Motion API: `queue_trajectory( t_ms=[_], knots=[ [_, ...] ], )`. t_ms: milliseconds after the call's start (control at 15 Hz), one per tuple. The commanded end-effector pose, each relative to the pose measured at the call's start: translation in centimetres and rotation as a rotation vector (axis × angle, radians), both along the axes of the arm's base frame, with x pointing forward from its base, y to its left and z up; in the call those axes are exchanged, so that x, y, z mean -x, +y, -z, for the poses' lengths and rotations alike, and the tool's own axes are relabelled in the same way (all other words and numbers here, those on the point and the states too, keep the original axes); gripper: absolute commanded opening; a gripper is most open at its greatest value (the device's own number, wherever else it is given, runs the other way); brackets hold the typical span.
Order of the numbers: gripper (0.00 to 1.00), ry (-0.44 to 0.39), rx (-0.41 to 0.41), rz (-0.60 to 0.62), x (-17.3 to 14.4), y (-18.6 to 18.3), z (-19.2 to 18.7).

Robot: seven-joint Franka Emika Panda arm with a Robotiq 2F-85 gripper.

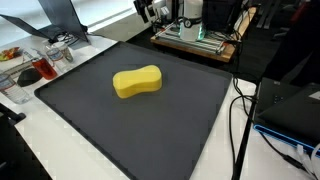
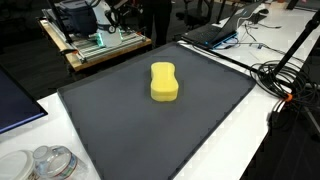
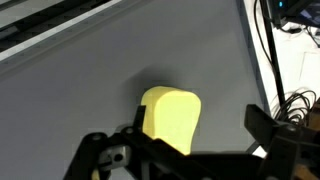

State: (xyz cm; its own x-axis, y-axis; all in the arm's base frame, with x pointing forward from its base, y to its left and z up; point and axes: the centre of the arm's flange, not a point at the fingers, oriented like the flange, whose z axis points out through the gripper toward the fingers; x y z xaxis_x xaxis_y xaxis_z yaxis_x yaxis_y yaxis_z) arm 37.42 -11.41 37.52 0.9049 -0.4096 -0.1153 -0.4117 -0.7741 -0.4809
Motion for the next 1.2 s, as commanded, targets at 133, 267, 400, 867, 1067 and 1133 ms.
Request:
queue_trajectory(
  t_ms=[133,267,400,867,1067,1133],
  knots=[
    [1.0,0.056,0.244,-0.005,-1.7,9.2,-5.3],
    [1.0,0.024,0.18,-0.022,-1.2,7.9,-4.4],
    [1.0,0.026,0.173,-0.023,-1.2,7.8,-4.3],
    [1.0,0.046,0.25,0.001,-4.7,11.5,-4.8],
    [1.0,0.103,0.28,0.019,-7.2,13.5,-3.1],
    [1.0,0.112,0.288,0.017,-8.1,13.9,-2.2]
  ],
)
